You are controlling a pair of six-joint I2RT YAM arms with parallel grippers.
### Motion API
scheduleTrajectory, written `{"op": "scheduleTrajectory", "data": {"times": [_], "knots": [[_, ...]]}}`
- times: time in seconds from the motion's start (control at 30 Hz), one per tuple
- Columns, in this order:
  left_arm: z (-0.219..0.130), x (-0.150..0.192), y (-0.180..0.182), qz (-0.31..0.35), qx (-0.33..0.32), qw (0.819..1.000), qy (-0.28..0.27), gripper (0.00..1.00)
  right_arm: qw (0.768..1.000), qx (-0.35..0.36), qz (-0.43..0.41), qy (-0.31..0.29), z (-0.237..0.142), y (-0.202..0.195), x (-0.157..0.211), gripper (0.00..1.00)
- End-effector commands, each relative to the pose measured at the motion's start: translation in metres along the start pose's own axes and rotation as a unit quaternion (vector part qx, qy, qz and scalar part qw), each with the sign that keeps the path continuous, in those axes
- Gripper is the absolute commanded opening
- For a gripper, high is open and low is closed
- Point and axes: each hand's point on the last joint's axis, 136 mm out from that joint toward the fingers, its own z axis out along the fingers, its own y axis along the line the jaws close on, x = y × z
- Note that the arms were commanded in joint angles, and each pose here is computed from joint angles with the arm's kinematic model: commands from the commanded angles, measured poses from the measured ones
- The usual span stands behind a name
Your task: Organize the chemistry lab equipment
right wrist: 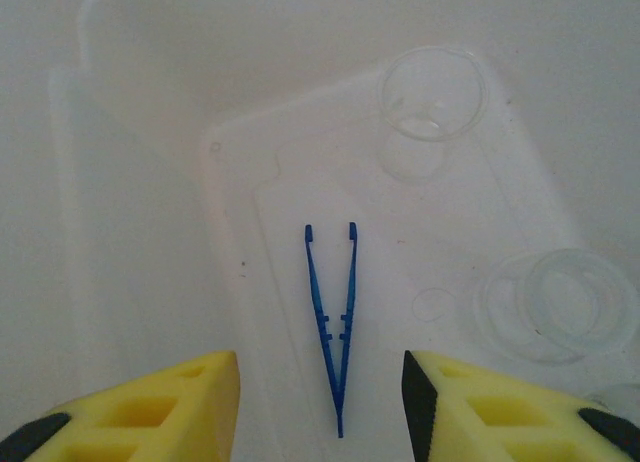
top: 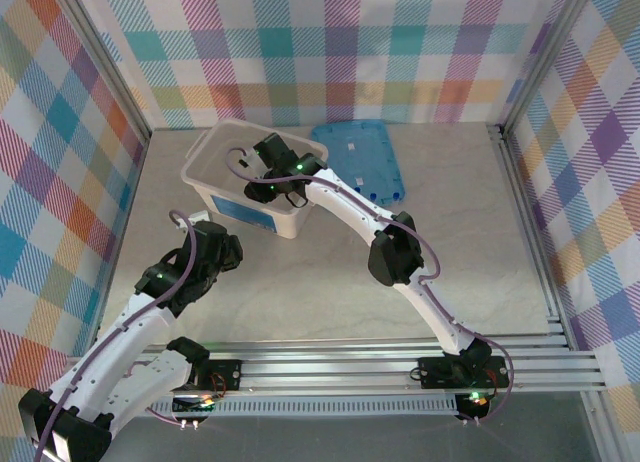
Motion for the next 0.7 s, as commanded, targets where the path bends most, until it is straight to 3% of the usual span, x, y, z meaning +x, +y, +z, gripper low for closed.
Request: {"op": "scheduleTrajectory", "data": {"times": [0.0, 0.4, 0.67], "knots": [[-0.001, 0.002, -0.003, -0.004, 0.006, 1.000, 0.006, 0.64, 1.000, 0.007, -0.017, -0.021, -0.030, 0.002, -0.021, 0.51], [-0.001, -0.011, -0.031, 0.028, 0.029, 0.999, -0.007, 0.64, 0.991, 0.055, 0.001, -0.121, -0.146, -0.018, -0.087, 0.66], [-0.005, -0.009, -0.082, 0.103, 0.068, 0.992, -0.023, 0.64, 0.982, 0.114, 0.090, -0.121, -0.203, -0.058, -0.079, 0.67]]}}
